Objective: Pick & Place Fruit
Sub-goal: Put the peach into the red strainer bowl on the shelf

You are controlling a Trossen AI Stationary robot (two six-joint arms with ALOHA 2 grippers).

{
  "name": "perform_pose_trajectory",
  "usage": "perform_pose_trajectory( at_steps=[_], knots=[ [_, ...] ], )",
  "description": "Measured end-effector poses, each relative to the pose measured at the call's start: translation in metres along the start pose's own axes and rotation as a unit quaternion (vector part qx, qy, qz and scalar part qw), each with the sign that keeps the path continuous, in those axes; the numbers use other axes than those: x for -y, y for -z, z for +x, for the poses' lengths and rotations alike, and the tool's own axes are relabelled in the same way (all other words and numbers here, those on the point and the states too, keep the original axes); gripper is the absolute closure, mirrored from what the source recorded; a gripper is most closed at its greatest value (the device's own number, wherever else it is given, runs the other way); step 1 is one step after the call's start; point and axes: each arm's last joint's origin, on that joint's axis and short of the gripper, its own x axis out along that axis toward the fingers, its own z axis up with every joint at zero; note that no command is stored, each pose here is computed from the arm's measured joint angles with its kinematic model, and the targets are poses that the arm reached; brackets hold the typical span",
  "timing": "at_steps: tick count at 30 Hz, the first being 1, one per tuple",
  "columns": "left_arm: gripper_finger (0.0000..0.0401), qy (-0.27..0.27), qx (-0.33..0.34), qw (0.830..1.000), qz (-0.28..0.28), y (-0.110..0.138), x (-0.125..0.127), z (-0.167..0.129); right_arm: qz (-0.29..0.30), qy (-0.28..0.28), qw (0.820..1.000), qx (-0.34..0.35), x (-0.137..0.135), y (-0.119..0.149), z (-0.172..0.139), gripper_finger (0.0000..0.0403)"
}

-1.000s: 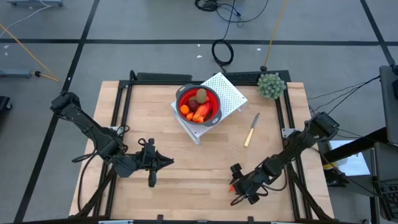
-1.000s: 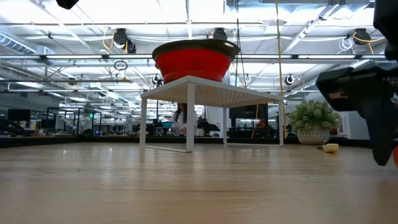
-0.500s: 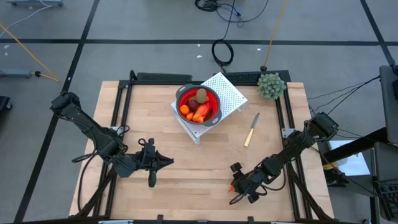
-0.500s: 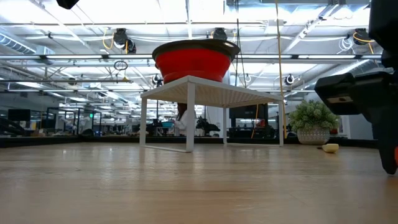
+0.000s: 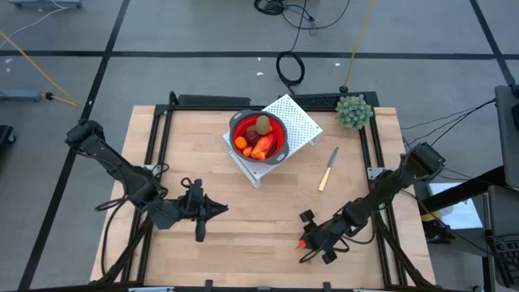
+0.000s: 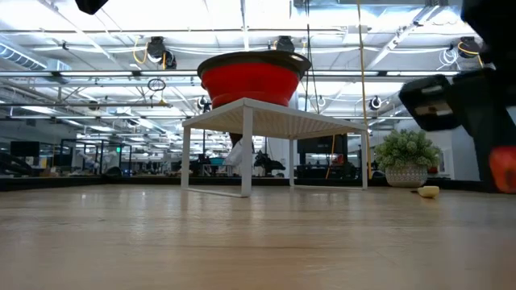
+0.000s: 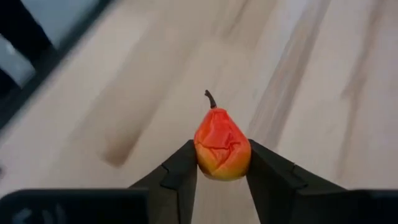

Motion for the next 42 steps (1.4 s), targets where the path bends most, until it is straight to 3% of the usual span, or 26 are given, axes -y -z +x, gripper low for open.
perform_pose_trajectory(
  at_steps=[9,18,27,33,42],
  knots=[
    [0.0383,0.009,0.010,1.000,-0.010,-0.009,-0.004,0.007,0.032,0.003,0.993,0.113,0.016,-0.031,-0.050,0.0291],
    [0.0395,0.055,0.061,0.997,-0.001,-0.025,-0.001,0.011,0.074,0.033,0.965,0.248,0.034,-0.055,-0.096,0.0292],
    [0.0308,0.071,0.134,0.988,0.017,-0.043,0.001,0.011,0.066,0.065,0.933,0.348,0.048,-0.070,-0.122,0.0290],
    [0.0247,0.070,0.177,0.980,0.058,-0.052,0.001,0.012,0.071,0.076,0.911,0.400,0.056,-0.078,-0.131,0.0291],
    [0.0208,0.084,0.252,0.956,0.127,-0.057,0.005,0.034,0.099,0.087,0.873,0.469,0.071,-0.086,-0.143,0.0288]
  ],
)
